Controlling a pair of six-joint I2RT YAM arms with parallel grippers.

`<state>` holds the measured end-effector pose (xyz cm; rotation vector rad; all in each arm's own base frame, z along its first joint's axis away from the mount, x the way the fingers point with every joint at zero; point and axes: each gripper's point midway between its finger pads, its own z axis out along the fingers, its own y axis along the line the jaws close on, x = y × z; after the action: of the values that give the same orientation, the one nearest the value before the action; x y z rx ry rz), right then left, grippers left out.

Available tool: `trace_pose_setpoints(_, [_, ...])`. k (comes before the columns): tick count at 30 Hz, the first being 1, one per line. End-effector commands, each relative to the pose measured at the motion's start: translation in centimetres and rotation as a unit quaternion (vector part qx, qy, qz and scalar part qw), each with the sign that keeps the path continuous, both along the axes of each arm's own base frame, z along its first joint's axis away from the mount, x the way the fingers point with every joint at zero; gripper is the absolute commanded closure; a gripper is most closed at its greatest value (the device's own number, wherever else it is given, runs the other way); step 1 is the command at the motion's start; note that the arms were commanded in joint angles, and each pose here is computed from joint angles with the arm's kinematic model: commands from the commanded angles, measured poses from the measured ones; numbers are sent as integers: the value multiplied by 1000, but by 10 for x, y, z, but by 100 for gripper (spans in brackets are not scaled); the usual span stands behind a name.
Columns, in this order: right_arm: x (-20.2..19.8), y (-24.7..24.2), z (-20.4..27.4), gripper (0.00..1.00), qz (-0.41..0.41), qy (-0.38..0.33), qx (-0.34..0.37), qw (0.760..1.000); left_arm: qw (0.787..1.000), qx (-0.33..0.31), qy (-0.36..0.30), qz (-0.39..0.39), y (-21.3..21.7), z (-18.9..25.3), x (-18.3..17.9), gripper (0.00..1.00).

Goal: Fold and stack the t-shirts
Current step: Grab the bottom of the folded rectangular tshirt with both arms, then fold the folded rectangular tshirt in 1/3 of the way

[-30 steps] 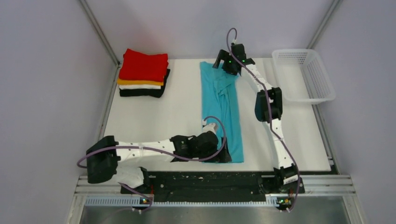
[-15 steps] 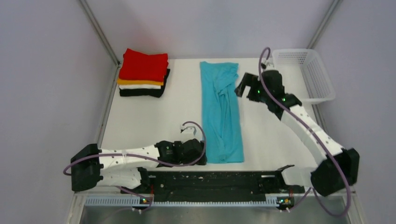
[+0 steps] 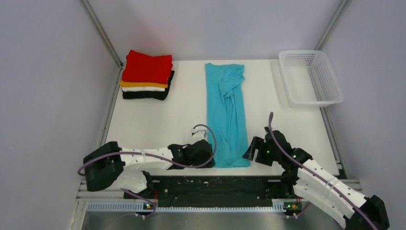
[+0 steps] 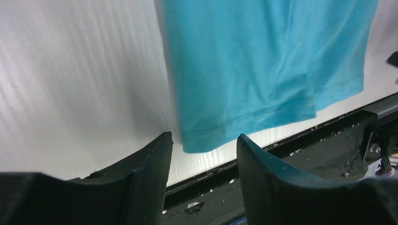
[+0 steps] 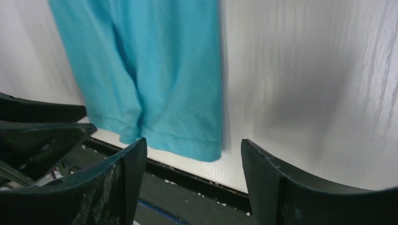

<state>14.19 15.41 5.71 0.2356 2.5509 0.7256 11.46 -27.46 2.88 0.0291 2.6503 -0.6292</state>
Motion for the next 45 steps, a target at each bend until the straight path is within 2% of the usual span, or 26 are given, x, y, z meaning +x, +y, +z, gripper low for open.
trace_pose_setpoints(1, [-22,9,-25,30,13,60,21,998,1000,-5,13,1,-12,-10,3,48])
trace_pose_setpoints(4, [-24,7,-37,34,17,70,6,997,1000,11,22,10,-8,-20,4,63])
trace_pose_setpoints(6, [-23,8,-41,43,19,75,4,997,999,10,33,10,-8,-23,2,78])
trace_pose_setpoints(9, [-20,10,-44,57,19,73,2,997,999,11,44,6,-8,-24,-1,93])
trace_pose_setpoints(10, [-20,8,-46,64,18,73,-3,997,999,13,45,9,-7,-23,-1,97])
trace_pose_setpoints(11, [-19,8,-46,79,19,72,-6,997,999,15,45,11,-5,-23,-1,100])
trace_pose_setpoints(12, [-18,8,-46,100,17,69,-6,997,999,15,47,11,-5,-23,-2,100])
trace_pose_setpoints(18, [-46,2,-46,100,36,93,-1,995,997,-11,76,-13,-4,-13,-23,100])
trace_pose_setpoints(23, [-78,13,-30,100,56,112,66,990,997,-29,68,-32,7,1,-40,100])
trace_pose_setpoints(27, [-83,22,-16,100,70,95,113,987,995,-49,70,-46,5,8,-49,100])
trace_pose_setpoints(31, [-77,27,-7,100,77,76,119,987,996,-52,66,-42,2,12,-46,100])
trace_pose_setpoints(37, [-38,39,26,100,68,-4,109,992,998,-64,-1,-5,-4,46,-4,100])
trace_pose_setpoints(41, [2,51,54,100,54,-68,88,992,995,-93,-29,8,-10,74,45,100])
trace_pose_setpoints(45, [50,51,77,100,24,-121,48,991,995,-87,-54,19,-11,94,95,100])
